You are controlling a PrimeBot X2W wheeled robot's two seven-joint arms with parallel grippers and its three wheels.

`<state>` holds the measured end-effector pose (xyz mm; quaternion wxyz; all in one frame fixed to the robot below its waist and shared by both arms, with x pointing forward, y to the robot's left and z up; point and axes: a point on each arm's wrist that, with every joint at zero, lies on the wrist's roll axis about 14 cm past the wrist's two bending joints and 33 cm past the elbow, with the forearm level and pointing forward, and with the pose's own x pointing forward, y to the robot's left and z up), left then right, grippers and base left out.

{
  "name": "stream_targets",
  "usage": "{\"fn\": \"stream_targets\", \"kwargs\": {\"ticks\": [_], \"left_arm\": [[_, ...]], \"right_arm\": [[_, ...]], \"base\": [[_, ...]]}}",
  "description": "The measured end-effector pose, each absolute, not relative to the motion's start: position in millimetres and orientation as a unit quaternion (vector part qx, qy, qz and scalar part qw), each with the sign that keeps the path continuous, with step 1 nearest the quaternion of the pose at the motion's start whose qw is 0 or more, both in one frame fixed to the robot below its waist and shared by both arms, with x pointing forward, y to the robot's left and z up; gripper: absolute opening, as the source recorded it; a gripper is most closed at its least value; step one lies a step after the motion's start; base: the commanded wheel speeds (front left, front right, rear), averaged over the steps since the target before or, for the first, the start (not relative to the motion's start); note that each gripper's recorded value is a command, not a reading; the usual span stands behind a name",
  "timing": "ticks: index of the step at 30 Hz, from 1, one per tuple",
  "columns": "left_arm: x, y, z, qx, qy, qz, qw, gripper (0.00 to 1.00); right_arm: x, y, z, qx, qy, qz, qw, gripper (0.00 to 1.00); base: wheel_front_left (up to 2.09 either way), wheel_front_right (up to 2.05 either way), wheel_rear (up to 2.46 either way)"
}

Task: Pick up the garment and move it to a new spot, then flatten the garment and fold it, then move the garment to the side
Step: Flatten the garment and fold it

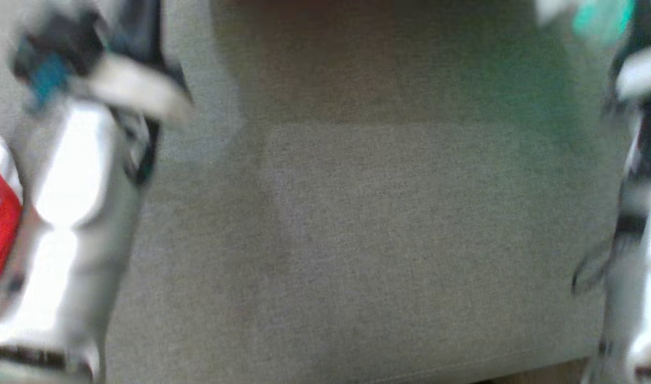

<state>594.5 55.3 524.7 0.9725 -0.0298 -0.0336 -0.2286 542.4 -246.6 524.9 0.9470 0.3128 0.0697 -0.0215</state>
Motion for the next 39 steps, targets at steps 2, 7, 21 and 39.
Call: {"fn": "stream_targets", "kwargs": {"ticks": [2,7,21,39], "left_arm": [[566.7,51.6,488.9,-0.019,0.006,-0.248,0.968,0.00],[498.2,60.1,445.6,-0.041,0.066,-0.265,0.961,0.00],[303.1,77.7,440.5,-0.124,0.225,-0.201,0.945,0.00],[387.9,58.0,443.1,-0.033,0.353,-0.358,0.864,0.00]], "right_arm": [[512.0,-244.7,485.1,0.319,0.119,-0.035,0.940,0.00],[452.3,-245.0,461.1,0.348,0.152,-0.044,0.924,0.00],[279.3,-244.1,424.1,0.380,0.278,-0.079,0.879,0.00],[371.1,-218.6,410.3,0.319,0.396,0.007,0.861,0.00]], "base": [[0.00,0.00,0.00],[0.00,0.00,0.00],[0.00,0.00,0.00],[0.00,0.00,0.00]]}}
